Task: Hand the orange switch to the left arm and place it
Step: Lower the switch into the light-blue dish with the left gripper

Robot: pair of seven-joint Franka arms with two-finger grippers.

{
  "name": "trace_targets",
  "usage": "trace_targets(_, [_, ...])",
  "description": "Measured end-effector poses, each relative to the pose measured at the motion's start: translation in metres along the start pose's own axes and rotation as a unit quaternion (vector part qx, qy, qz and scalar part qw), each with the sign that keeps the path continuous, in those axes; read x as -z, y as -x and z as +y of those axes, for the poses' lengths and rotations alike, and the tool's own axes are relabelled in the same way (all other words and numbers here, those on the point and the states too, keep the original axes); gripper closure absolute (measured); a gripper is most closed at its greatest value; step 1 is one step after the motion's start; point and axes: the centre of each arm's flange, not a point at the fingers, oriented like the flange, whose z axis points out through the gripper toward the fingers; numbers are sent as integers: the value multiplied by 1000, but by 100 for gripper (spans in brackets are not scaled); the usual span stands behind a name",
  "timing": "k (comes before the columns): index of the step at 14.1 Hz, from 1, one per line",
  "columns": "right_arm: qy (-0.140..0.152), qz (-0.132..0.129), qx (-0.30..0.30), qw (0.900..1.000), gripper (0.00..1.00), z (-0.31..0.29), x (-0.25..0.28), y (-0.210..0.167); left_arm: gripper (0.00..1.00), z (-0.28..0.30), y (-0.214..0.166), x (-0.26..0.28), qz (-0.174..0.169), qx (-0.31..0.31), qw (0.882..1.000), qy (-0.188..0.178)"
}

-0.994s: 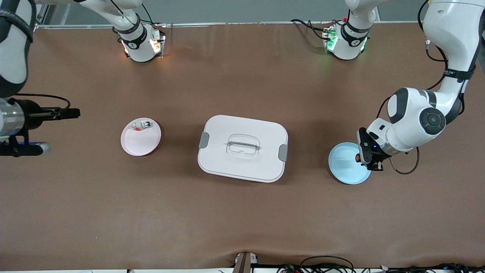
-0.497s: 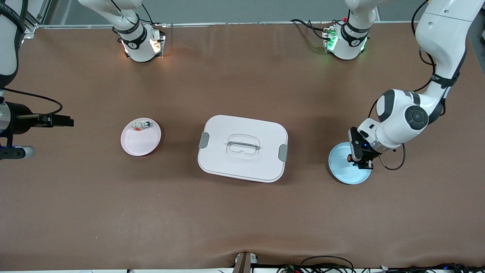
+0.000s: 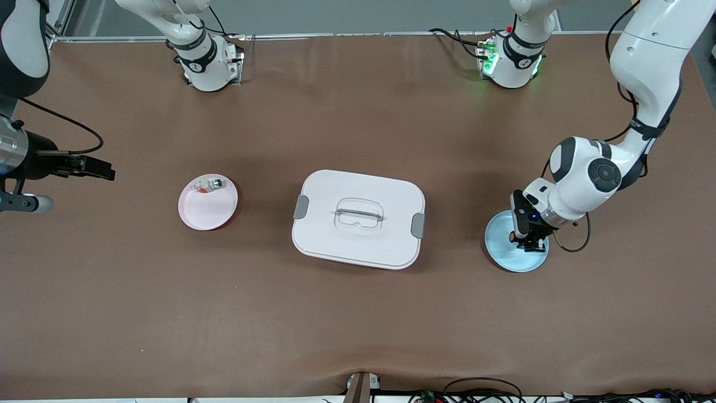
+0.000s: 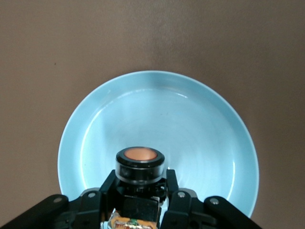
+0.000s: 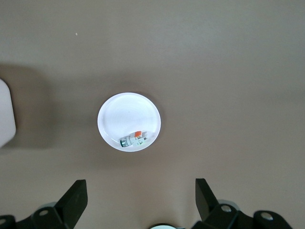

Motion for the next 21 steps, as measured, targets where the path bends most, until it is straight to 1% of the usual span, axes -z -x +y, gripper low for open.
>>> trace_targets(3, [-1,13,-6,1000,0,-2,12,8,56,1,0,-7,3,-2,1000,-3])
trace_targets(7, [-2,21,25,999,0,1,21,13,56,3,2,-12,7,0,1000,-5])
trace_targets(11, [-6,37,32,999,0,3,34,21,56,4,5,-16,7,4,1000,-5])
trace_targets(16, [-8,48,39,998,0,2,41,25,56,6,7,-20,8,8,1000,-2])
trace_targets(17, [-8,49,40,998,0,2,43,25,53,6,7,-21,8,9,1000,-2])
trace_targets(18, [-8,52,40,998,0,2,45,26,53,5,7,-20,9,9,1000,-3])
trace_targets(19, [-8,54,40,998,0,2,48,27,47,3,7,-19,9,9,1000,-7])
trace_targets(21, [-8,59,41,997,0,3,52,29,27,-1,8,-14,8,14,1000,-14])
